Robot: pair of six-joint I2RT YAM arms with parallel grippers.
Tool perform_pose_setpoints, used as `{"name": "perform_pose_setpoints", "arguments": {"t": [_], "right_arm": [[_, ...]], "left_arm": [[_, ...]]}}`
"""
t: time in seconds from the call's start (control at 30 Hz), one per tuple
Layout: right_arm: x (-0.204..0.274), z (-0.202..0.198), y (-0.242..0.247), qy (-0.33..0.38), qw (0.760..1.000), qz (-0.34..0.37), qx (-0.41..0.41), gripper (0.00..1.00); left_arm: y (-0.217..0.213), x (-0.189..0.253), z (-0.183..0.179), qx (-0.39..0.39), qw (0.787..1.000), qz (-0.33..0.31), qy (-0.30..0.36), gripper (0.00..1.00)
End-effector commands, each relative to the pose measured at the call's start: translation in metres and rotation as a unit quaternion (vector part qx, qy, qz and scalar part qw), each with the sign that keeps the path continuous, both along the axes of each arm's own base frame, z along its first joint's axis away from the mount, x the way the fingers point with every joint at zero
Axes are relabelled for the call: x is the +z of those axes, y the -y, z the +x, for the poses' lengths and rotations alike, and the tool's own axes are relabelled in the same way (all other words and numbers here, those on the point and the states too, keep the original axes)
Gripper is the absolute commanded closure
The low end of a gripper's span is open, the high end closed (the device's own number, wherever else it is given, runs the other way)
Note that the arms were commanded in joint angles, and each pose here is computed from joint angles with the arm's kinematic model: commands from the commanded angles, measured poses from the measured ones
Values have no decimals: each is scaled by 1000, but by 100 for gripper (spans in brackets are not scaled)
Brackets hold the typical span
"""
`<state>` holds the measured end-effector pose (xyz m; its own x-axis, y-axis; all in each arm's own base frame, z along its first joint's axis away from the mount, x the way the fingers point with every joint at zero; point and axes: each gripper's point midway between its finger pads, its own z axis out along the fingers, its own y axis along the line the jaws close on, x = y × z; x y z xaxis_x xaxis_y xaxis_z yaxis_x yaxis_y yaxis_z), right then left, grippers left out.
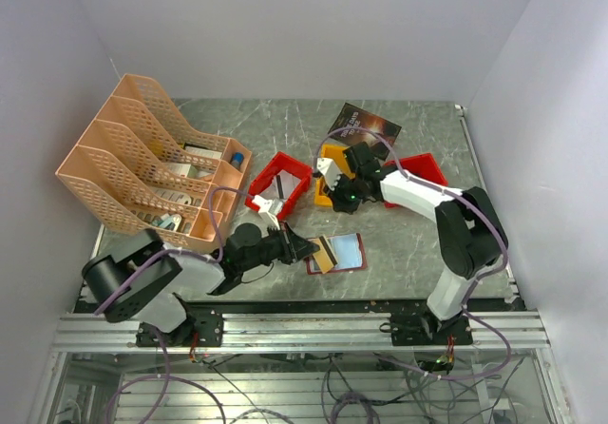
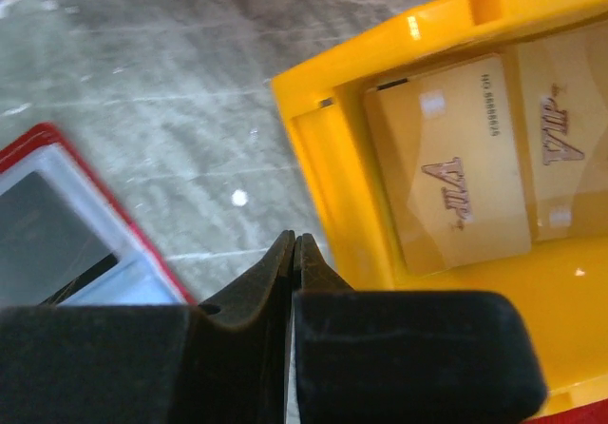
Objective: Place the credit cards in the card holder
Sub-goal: Insert the credit card into the card holder.
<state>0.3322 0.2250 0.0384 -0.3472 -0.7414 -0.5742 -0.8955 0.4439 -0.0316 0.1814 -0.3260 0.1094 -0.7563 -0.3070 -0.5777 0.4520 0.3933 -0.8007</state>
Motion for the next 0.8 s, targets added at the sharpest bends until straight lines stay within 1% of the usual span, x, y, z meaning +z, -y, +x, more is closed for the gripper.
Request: {"name": "perform_pose_setpoints", "arguments": {"t": [0.0,0.03,0.1,0.2,0.3,0.37,0.43,0.5,0.57,0.67,0.77], "right_arm": [[46,-26,-6,-19,993,79,84,100],[50,-43,-3,-40,989,94,110,100],[57,-67,2,-51,979,114,162,100],[50,-94,20,-57,971,93,211,100],[33,-100,37,-46,977,54,200,100],[26,-95,45,-37,981,30,187,100],[22,-94,46,-46,982,26,181,100],[16,-97,47,-73,982,22,175,100],[15,-100,49,-89,982,20,167,98],[17,-108,50,-90,982,30,162,93],[11,-114,54,-91,982,26,165,92]], "left_arm": [[17,13,5,-19,999,-41,-4,93],[19,12,5,-22,999,-43,-11,93],[22,7,6,-25,998,-45,-25,93],[25,0,8,-29,998,-40,-42,93],[22,-7,12,-25,998,-26,-52,93],[19,-12,17,-19,998,-13,-59,93],[17,-17,19,-19,998,0,-67,93],[14,-20,20,-20,997,8,-74,93],[12,-22,21,-22,997,14,-78,93],[12,-25,21,-29,996,25,-83,93],[13,-27,21,-37,995,35,-86,93]]}}
